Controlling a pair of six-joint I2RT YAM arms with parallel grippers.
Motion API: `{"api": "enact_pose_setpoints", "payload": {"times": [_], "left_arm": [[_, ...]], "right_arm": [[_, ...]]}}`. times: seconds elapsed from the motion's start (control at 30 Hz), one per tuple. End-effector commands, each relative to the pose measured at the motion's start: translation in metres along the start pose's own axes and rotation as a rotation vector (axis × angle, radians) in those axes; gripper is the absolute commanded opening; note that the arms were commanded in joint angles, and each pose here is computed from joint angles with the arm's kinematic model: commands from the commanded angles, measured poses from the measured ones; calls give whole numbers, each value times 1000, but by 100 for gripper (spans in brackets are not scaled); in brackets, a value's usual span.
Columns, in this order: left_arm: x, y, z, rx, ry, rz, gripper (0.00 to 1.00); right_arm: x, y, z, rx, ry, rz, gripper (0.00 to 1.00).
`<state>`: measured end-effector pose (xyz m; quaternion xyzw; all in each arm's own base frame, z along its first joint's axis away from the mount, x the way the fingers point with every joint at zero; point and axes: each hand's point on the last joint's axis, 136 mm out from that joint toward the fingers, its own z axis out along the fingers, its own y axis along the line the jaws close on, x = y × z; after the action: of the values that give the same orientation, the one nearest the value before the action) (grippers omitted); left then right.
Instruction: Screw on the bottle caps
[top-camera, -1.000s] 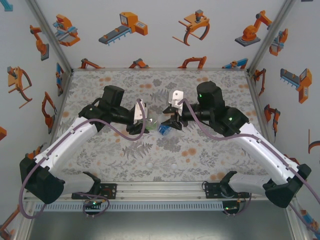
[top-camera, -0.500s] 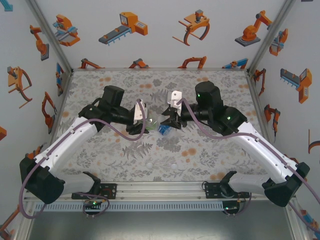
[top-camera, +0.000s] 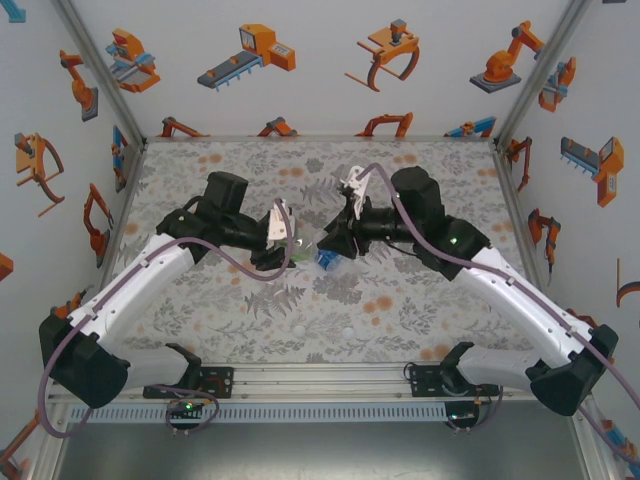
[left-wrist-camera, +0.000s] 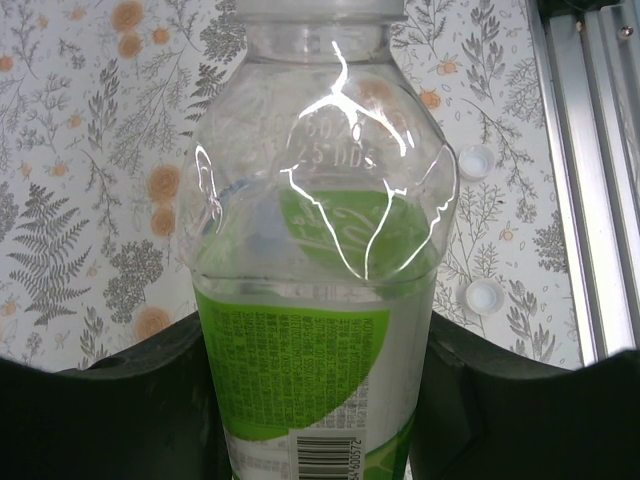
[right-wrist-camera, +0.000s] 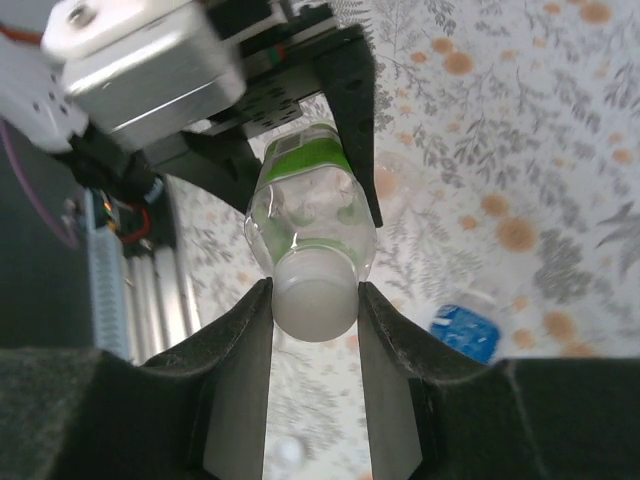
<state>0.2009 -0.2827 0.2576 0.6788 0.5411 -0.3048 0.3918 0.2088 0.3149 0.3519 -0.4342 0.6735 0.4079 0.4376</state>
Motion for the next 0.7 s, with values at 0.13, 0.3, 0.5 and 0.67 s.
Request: {"api": "enact_pose_setpoints", "payload": {"times": [0.13,0.3,0.5,0.67], "left_arm": [[-16,9,-8,-65,-22,48,0],[-13,22,-9,-135,-3,36,0],[-12,24,-10,-149,6,35,0],[-11,25,-10,-154,12,30,0]], "right_arm": [[4,-54,-12,305,-162,733,0],[30,-63,-9,381,-115,1084,0],[11,-56,-4,313,-137,1092,0],[-2,-53,-5,283,-141,1065,35]]}}
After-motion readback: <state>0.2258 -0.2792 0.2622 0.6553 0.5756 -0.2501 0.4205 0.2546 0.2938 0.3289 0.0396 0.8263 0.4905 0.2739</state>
